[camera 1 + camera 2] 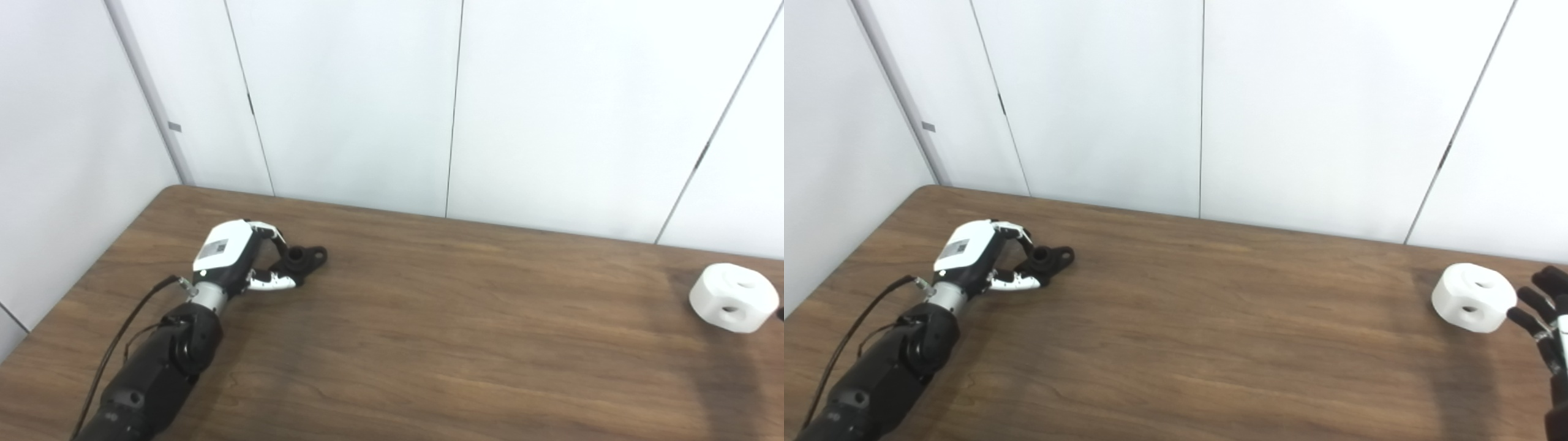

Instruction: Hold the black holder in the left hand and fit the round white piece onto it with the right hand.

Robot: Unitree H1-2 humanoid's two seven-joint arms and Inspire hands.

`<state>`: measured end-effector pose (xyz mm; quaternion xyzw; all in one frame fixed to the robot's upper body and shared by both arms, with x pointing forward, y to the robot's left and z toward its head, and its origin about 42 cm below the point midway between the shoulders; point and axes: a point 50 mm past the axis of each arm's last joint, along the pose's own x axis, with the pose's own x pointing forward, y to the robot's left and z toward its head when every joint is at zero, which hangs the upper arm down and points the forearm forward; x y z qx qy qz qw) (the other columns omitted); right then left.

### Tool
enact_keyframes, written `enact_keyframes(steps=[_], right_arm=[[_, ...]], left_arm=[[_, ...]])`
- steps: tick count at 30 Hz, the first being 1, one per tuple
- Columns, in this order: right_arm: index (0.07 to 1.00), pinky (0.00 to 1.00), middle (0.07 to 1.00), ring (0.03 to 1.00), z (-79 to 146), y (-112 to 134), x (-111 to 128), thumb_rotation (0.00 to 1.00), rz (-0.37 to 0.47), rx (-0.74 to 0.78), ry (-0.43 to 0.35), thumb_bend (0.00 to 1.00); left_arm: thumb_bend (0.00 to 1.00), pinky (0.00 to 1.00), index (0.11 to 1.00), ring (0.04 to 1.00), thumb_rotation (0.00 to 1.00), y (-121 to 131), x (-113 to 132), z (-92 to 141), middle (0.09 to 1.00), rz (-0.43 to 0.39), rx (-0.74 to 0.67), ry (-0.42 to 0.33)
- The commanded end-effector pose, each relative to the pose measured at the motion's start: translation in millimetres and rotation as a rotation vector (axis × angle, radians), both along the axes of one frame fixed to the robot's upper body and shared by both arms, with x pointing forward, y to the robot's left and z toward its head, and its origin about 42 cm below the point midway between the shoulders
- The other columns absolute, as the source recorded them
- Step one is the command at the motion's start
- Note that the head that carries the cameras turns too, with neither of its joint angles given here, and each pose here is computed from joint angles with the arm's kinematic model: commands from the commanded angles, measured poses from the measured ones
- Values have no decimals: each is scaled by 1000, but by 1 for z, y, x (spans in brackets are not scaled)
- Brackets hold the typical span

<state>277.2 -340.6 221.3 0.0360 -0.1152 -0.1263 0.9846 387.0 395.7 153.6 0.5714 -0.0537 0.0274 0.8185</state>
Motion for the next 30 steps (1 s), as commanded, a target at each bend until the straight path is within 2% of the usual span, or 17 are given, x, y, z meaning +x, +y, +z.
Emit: enact_keyframes(steps=[1,5,10,19,22,30], right_arm=[[758,763,830,818,25,4,3,620,13,-28,-96,314],[773,774,846,836,27,8,7,629,25,-29,-98,291],[787,791,849,837,31,13,10,654,22,-43,-93,304],[770,757,831,818,36,22,12,593,23,-9,-98,289],[775,761,838,825,38,25,15,602,37,-20,-104,290],[804,865,874,871,45,40,26,619,52,-9,-133,324]], left_arm=[[524,941,486,852,56,-6,2,13,760,-59,3,-21],[524,916,485,842,58,-26,-5,14,760,-120,-18,-15],[524,947,485,847,59,-54,-14,17,758,-194,-67,4],[524,960,484,858,59,-91,-27,22,751,-321,-89,23],[524,953,484,855,60,-102,-33,23,748,-354,-101,32],[524,951,484,865,63,-128,-48,19,758,-442,-131,81]])
